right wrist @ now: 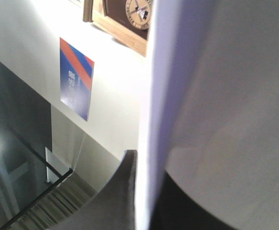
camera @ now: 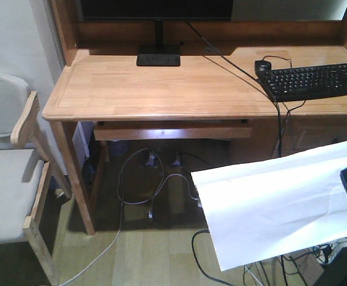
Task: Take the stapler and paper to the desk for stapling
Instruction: 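Approach the desk and stop in front of the monitor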
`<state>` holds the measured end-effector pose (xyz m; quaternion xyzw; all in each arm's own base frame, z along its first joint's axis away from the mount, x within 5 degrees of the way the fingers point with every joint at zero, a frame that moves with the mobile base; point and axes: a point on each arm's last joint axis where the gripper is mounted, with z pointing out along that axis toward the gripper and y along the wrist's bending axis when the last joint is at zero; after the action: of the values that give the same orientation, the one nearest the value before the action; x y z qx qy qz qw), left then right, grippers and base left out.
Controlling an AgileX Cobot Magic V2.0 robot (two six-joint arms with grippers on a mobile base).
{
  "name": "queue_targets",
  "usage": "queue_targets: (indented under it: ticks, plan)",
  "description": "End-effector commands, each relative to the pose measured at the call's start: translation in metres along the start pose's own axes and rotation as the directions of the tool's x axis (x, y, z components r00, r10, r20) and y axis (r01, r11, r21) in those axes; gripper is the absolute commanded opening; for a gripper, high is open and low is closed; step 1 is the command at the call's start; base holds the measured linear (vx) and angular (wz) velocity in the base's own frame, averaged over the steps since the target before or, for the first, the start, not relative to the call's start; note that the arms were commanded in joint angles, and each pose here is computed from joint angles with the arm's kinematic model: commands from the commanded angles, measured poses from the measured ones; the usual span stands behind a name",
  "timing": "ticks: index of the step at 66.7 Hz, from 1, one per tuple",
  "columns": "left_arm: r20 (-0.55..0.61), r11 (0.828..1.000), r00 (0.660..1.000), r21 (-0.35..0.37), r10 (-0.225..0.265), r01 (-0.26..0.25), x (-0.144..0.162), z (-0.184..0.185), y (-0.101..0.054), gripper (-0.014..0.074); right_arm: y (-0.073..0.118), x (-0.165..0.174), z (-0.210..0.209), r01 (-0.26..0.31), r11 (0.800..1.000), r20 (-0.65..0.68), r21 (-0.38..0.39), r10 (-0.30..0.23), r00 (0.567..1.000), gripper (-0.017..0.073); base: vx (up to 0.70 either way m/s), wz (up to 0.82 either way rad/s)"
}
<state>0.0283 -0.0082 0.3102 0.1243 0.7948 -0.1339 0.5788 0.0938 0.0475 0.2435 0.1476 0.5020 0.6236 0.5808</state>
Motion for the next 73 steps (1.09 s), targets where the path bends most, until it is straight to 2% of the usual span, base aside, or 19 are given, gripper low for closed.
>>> queue_targets:
  ticks: [1,73]
  plan:
    - [0.132,1.000,0.991,0.018,-0.006,0.004,-0.0187,-0.0043,-0.0020,-0.0006,0.0042,0.0004,-0.0057,-0.002,0.997,0.021,-0.072,0.004,1.000,-0.0009,0.25,-0.10]
    - [0.132,1.000,0.991,0.018,-0.006,0.004,-0.0187,-0.0043,-0.0020,-0.0006,0.0043,0.0004,-0.0058,-0.002,0.997,0.021,-0.073,0.004,1.000,-0.0009,0.21,-0.04]
